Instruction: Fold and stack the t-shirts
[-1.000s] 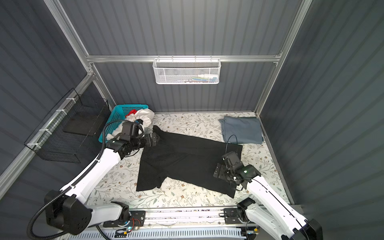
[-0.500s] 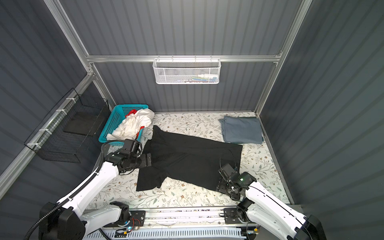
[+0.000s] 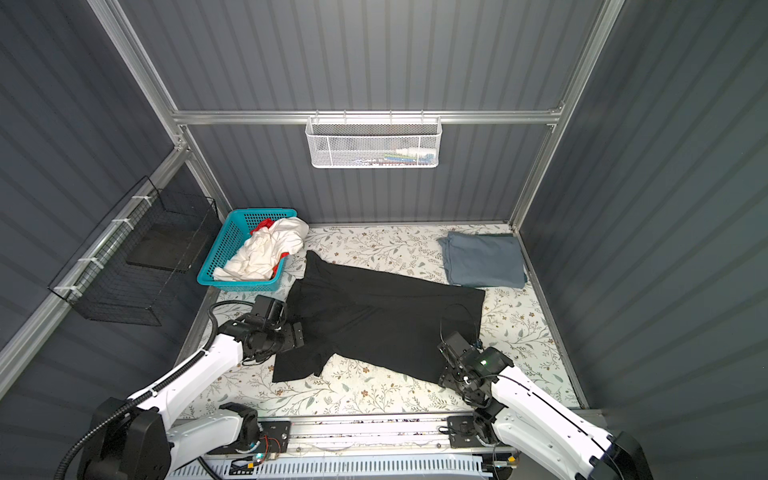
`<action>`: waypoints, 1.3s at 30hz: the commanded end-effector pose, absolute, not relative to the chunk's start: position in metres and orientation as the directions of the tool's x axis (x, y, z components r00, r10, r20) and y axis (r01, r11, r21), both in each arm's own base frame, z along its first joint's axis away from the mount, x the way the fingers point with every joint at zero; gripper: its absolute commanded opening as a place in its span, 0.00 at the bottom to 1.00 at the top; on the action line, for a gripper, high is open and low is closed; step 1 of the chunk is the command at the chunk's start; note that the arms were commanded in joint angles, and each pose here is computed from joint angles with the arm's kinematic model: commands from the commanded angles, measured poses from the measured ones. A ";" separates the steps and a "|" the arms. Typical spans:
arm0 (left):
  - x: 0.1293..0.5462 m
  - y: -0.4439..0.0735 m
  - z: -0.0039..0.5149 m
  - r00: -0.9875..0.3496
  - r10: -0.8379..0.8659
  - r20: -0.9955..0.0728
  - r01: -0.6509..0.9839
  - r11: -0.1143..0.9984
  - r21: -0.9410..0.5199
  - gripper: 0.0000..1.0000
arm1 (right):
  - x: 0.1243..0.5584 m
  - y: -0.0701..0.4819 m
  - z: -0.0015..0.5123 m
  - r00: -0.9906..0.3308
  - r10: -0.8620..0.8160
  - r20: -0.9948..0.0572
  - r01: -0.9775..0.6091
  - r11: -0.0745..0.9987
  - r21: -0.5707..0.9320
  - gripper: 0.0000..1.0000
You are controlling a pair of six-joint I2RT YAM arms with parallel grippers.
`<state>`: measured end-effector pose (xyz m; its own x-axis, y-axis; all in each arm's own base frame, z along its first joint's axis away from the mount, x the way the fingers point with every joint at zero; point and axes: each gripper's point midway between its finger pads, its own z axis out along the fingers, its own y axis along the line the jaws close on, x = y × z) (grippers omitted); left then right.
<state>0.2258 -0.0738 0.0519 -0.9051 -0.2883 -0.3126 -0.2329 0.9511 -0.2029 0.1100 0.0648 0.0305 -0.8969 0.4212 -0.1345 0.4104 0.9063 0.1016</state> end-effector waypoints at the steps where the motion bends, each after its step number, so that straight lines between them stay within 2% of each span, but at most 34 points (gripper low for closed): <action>1: 0.221 -0.073 0.040 -0.889 -0.348 -0.297 -0.287 0.930 -0.231 0.93 | 0.110 0.059 0.031 -0.896 0.421 -0.143 0.417 0.907 0.059 0.69; 8: 0.222 -0.069 0.035 -0.891 -0.334 -0.306 -0.280 0.938 -0.206 0.75 | 0.113 0.060 0.031 -0.892 0.426 -0.151 0.423 0.905 0.052 0.64; 9: 0.222 -0.070 0.034 -0.895 -0.326 -0.305 -0.273 0.940 -0.206 0.63 | 0.114 0.059 0.032 -0.891 0.428 -0.153 0.425 0.904 0.053 0.63; 10: 0.221 -0.071 0.031 -0.899 -0.320 -0.298 -0.265 0.941 -0.210 0.49 | 0.115 0.060 0.032 -0.890 0.428 -0.158 0.424 0.904 0.057 0.57; 11: 0.220 -0.074 0.027 -0.903 -0.317 -0.290 -0.259 0.940 -0.221 0.47 | 0.116 0.061 0.032 -0.891 0.426 -0.158 0.422 0.905 0.061 0.50; 12: 0.218 -0.077 0.023 -0.906 -0.320 -0.276 -0.259 0.936 -0.237 0.47 | 0.117 0.063 0.032 -0.893 0.423 -0.158 0.416 0.906 0.072 0.47; 16: 0.216 -0.083 0.013 -0.917 -0.317 -0.243 -0.255 0.933 -0.253 0.40 | 0.118 0.065 0.031 -0.902 0.408 -0.142 0.404 0.913 0.055 0.46; 20: 0.218 -0.083 0.016 -0.914 -0.312 -0.260 -0.244 0.933 -0.262 0.31 | 0.118 0.067 0.030 -0.904 0.409 -0.125 0.408 0.912 0.035 0.50; 22: 0.221 -0.082 0.021 -0.909 -0.312 -0.277 -0.243 0.935 -0.257 0.15 | 0.118 0.068 0.030 -0.903 0.413 -0.119 0.412 0.911 0.034 0.53; 23: 0.223 -0.081 0.025 -0.906 -0.312 -0.287 -0.243 0.937 -0.251 0.03 | 0.118 0.069 0.030 -0.901 0.417 -0.118 0.416 0.909 0.036 0.53; 24: 0.226 -0.079 0.030 -0.902 -0.312 -0.298 -0.244 0.939 -0.243 0.00 | 0.118 0.069 0.030 -0.899 0.421 -0.119 0.419 0.907 0.040 0.52; 39: 0.294 -0.072 0.131 -0.820 -0.263 -0.509 -0.163 0.958 -0.234 0.00 | 0.115 0.071 0.031 -0.882 0.448 -0.143 0.451 0.892 0.013 0.55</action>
<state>0.2913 -0.0770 0.1250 -0.8092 -0.3078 -0.5005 -0.1837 0.9417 -0.2820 0.1128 0.0755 0.0261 -0.8983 0.4238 -0.1159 0.4230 0.9056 0.0330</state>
